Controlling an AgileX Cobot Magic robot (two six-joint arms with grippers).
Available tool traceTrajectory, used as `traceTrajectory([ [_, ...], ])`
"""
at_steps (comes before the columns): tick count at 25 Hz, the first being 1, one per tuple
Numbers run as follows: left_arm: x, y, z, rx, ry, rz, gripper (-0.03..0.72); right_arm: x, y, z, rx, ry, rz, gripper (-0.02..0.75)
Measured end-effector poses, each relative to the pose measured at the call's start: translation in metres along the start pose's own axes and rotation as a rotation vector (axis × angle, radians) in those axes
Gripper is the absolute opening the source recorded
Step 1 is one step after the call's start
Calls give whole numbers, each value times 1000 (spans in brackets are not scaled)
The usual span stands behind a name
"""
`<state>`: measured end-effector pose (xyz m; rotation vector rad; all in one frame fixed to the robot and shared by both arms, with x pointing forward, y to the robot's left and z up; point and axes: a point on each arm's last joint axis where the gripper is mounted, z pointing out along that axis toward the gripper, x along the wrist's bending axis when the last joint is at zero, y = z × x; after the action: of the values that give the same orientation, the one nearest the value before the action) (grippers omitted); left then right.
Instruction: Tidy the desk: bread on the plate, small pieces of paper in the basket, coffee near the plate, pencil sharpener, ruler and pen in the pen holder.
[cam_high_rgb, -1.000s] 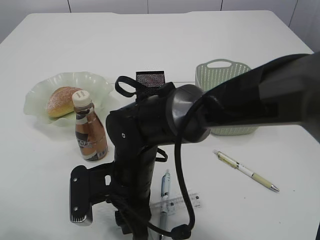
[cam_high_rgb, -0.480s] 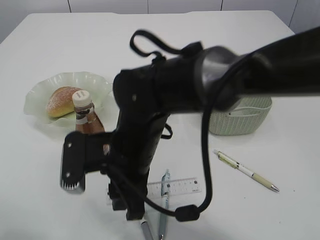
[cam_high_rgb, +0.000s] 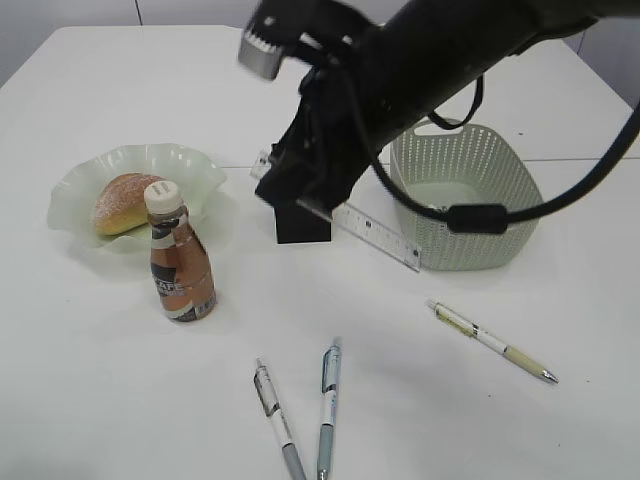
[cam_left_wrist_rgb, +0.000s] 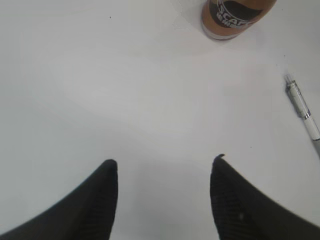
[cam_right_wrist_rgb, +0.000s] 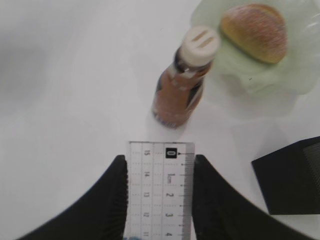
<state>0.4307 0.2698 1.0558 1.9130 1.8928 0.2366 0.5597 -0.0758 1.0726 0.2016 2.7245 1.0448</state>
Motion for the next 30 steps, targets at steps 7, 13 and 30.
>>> traceTrajectory([
  [7,0,0,0,0,0,0,433,-63,-22,-39,-380,-155,169,265],
  [13,0,0,0,-2,0,0,433,-96,-36,-38,-595,-286,205,265],
  [30,0,0,0,-2,0,0,433,-163,-51,40,-723,-259,93,265],
])
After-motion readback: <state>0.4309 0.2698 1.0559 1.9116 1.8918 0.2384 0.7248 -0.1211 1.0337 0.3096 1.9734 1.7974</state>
